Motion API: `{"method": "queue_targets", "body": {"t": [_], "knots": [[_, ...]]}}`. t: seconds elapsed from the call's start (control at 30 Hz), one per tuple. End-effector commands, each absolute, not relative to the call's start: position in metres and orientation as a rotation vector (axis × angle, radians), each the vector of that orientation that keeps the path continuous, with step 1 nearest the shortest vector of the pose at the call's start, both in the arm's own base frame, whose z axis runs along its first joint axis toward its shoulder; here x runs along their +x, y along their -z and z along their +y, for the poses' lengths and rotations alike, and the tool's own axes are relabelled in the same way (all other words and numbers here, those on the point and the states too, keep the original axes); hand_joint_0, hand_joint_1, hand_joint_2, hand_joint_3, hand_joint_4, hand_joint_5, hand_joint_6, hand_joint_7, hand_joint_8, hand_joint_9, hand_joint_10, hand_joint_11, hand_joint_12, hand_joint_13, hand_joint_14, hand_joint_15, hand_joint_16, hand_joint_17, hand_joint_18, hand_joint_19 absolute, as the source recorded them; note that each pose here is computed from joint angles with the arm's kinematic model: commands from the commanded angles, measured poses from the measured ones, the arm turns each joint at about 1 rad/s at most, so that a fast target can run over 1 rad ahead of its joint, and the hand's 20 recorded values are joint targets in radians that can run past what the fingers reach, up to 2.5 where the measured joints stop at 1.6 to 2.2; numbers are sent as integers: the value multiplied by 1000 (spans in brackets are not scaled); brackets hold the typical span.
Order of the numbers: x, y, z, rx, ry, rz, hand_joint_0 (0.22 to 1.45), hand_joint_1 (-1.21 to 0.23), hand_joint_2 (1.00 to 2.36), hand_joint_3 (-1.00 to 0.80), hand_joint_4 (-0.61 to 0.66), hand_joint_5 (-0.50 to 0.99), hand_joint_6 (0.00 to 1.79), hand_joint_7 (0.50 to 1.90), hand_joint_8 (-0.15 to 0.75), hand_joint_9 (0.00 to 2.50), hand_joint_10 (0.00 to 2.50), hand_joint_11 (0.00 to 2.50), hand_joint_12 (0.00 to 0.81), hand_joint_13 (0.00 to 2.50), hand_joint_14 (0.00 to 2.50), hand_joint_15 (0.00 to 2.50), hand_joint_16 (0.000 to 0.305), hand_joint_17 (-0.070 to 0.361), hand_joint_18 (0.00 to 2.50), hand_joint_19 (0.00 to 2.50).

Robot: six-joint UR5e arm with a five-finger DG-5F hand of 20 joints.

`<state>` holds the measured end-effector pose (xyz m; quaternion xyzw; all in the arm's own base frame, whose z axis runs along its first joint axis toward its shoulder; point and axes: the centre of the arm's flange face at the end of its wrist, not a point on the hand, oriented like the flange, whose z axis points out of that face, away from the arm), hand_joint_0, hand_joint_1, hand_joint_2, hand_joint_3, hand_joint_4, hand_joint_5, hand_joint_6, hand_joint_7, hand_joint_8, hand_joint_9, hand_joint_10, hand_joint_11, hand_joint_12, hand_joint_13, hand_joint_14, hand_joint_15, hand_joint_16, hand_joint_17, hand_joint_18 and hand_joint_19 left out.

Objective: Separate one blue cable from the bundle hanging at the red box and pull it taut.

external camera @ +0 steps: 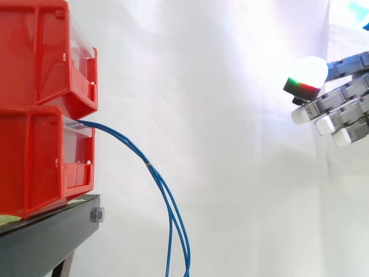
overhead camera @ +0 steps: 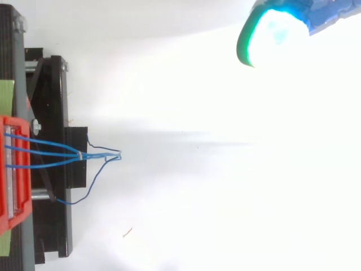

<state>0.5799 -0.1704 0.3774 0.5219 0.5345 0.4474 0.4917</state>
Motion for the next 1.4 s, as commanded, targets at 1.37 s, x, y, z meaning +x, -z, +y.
{"method": "queue_targets", "body": {"t": [1.37], "knots": [[580,-377,-170,1267,-1086,1297,470,-500,1000,-500,152,-248,502,747,261,366,4,169,377,391,5,137,64,145,348,213]]}}
